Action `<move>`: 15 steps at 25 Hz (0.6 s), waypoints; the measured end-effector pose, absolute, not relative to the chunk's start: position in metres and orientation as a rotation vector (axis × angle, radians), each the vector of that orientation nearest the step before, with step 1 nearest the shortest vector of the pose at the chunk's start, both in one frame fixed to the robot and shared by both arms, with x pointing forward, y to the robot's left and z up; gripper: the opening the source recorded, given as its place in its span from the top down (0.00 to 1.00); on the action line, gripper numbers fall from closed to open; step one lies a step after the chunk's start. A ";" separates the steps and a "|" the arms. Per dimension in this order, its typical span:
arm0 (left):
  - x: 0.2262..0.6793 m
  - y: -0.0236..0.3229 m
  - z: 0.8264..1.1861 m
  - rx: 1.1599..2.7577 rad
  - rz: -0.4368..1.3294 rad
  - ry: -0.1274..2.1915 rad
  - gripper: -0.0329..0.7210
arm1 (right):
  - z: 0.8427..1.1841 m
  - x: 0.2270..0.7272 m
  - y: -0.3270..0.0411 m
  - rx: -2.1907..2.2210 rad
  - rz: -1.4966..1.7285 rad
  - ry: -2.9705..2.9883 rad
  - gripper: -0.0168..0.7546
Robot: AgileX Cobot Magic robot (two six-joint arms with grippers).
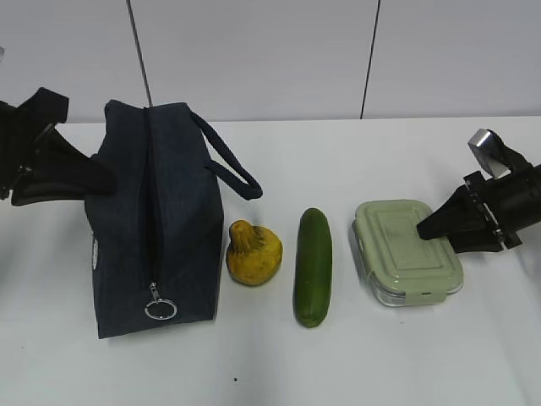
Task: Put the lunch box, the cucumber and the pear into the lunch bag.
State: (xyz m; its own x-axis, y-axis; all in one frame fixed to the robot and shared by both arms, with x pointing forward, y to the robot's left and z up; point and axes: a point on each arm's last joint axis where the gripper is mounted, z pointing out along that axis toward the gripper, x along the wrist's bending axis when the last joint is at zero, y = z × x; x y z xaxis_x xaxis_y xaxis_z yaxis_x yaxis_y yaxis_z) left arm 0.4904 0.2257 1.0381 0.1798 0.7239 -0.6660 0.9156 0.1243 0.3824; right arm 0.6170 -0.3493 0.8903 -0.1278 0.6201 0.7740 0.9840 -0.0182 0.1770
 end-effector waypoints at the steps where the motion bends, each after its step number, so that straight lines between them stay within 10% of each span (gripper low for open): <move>1: 0.491 0.225 1.036 1.648 -0.314 1.586 0.97 | 0.890 0.617 -0.349 -1.672 -1.000 -1.780 0.49; 15: 0.498 0.221 1.021 1.704 -0.380 1.519 0.97 | 0.894 0.619 -0.349 -1.698 -1.025 -1.767 0.49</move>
State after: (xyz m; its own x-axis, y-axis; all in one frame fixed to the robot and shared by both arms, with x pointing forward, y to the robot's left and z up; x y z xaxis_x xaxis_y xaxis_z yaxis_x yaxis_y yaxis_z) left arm 0.4984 0.2207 1.0206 0.2320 0.6895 -0.6861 0.9314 0.0460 0.3611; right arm 0.6194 -0.3494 0.8940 -0.1143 0.6215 0.7750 0.9813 -0.0509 0.1855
